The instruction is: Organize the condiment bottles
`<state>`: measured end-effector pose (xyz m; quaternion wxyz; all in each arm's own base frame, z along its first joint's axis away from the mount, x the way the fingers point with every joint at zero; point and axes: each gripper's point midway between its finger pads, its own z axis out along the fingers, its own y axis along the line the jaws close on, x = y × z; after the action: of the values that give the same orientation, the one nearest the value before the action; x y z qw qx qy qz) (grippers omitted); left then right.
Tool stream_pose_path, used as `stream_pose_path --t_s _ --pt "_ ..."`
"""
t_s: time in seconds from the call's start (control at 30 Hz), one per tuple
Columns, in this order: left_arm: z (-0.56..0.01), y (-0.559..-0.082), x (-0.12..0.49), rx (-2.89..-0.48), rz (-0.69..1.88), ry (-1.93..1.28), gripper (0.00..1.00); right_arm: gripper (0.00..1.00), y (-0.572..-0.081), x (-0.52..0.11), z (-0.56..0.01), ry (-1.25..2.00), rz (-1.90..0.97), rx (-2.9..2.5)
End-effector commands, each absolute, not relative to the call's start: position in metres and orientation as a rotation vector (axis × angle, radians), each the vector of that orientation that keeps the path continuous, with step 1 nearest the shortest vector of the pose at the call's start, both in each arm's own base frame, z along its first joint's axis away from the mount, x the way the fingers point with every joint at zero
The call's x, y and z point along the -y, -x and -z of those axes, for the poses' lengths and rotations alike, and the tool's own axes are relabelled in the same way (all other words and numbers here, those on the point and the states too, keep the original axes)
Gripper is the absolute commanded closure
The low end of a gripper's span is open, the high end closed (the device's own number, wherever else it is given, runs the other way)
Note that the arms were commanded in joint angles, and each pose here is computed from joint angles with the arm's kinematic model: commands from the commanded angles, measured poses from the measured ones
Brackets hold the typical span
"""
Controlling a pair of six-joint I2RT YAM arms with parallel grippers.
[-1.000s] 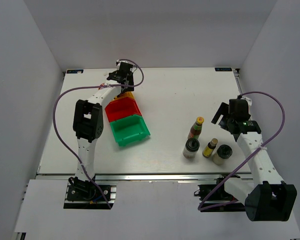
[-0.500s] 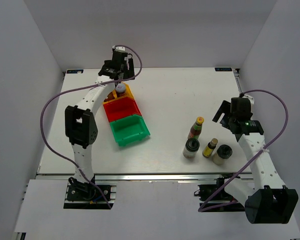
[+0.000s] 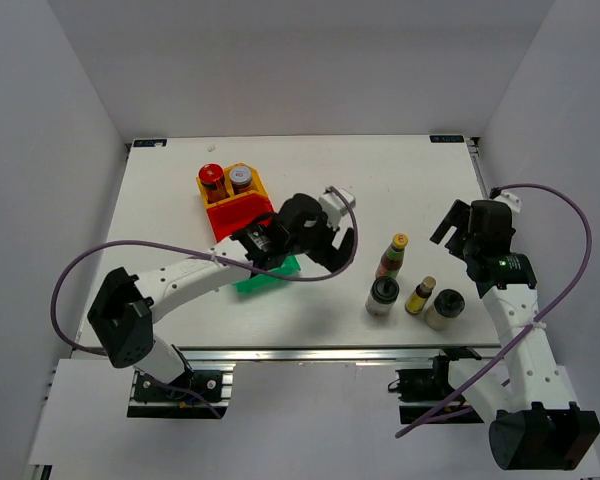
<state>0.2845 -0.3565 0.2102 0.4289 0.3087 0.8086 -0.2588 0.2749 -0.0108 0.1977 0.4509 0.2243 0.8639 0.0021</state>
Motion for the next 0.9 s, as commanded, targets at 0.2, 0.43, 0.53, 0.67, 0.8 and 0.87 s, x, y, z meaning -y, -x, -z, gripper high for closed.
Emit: stream_pose_path --t_s 0.2,0.43,0.53,0.67,0.8,0.87 --pt "-0.197 -0.216 0.421 -1.909 0.778 -1.059 0.02 0.11 -0.275 0.011 -0.202 -0.566 -0.029 -2.084" --pt "-0.164 -0.187 0.458 -1.909 0.808 -1.189 0.02 0.11 -0.278 0.007 -0.196 -0.553 -0.042 -2.114" --pt "-0.157 -0.186 0.472 -1.913 0.804 -1.197 0.02 0.11 -0.278 0.006 -0.195 -0.544 -0.047 -2.124" --pt "-0.149 -0.201 0.482 -1.94 0.741 -1.148 0.02 0.11 -0.278 0.006 -0.194 -0.546 -0.049 -2.122" --pt "-0.128 -0.212 0.487 -1.988 0.659 -1.142 0.02 0.11 -0.278 0.007 -0.197 -0.546 -0.045 -2.11" --pt "-0.126 -0.215 0.491 -1.991 0.645 -1.141 0.02 0.11 -0.277 0.008 -0.196 -0.548 -0.039 -2.11"
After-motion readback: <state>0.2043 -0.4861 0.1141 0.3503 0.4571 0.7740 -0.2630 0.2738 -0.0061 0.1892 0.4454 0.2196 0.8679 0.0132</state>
